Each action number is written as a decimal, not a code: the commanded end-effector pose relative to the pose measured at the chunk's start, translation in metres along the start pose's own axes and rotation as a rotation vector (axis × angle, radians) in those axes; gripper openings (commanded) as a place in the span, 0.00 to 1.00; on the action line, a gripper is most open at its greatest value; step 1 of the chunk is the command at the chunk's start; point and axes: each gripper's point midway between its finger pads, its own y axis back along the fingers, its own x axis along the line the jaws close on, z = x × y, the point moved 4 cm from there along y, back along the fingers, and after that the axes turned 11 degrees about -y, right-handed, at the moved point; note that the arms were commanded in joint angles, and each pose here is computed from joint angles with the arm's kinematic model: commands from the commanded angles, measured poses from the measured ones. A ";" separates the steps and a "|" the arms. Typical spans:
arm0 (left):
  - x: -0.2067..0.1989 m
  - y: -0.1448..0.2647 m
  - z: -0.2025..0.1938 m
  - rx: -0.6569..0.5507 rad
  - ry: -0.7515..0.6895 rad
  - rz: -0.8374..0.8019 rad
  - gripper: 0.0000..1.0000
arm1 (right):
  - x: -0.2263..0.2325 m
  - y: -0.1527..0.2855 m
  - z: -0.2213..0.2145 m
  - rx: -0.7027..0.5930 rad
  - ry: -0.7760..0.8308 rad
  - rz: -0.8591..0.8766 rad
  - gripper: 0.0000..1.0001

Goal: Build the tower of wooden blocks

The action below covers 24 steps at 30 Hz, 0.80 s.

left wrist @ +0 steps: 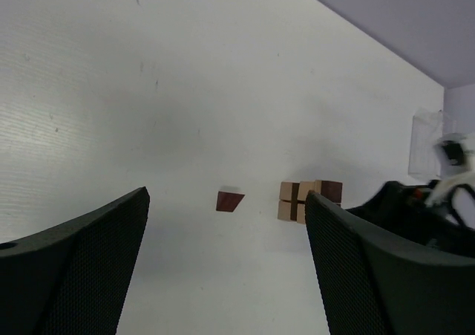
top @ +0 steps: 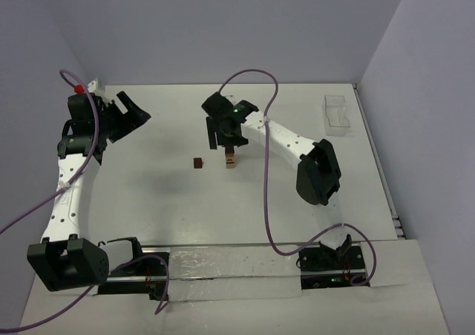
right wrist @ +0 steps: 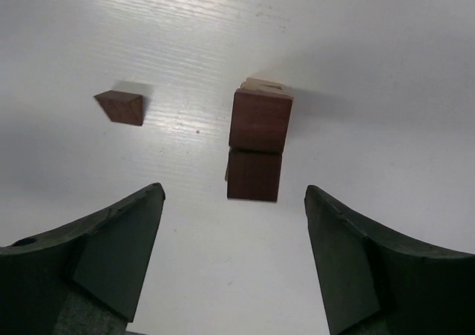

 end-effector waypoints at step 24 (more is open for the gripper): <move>-0.076 -0.109 -0.170 0.499 -0.363 0.043 0.72 | -0.057 0.159 0.061 -0.440 0.026 0.162 0.95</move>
